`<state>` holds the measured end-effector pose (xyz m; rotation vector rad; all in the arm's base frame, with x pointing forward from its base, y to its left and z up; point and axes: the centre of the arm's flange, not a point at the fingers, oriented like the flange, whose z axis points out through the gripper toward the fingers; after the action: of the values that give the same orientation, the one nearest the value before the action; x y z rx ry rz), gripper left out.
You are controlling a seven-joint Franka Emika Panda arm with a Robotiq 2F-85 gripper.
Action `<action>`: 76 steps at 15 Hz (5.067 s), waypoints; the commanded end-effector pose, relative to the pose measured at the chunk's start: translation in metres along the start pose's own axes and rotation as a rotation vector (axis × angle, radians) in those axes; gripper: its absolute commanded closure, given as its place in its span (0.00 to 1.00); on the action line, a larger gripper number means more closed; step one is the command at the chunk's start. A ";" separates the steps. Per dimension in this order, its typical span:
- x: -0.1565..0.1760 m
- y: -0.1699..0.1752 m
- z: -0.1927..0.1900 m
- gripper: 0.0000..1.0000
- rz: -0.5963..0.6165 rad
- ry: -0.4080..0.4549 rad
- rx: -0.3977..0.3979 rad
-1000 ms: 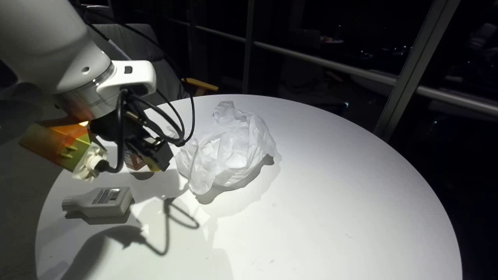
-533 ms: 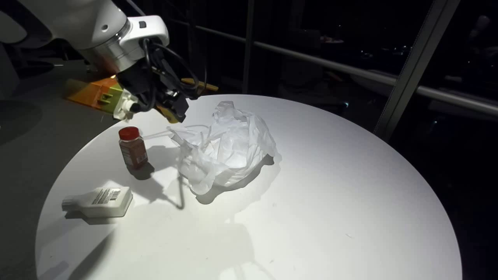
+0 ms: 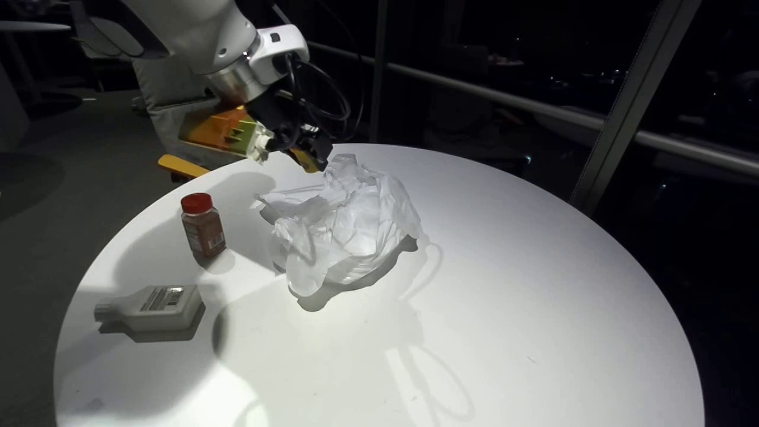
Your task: Place the containers on the table inside the white plastic, pull up the plastic bag
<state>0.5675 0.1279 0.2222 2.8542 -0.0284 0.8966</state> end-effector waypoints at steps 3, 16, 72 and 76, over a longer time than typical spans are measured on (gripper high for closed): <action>0.087 0.000 0.026 0.23 -0.020 -0.086 -0.120; 0.110 0.021 -0.145 0.00 0.003 -0.428 0.045; -0.086 -0.146 -0.051 0.00 -0.066 -0.287 -0.067; -0.081 -0.142 -0.043 0.34 -0.051 -0.295 -0.080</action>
<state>0.4711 0.2690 0.1897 2.8927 -0.0040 0.4444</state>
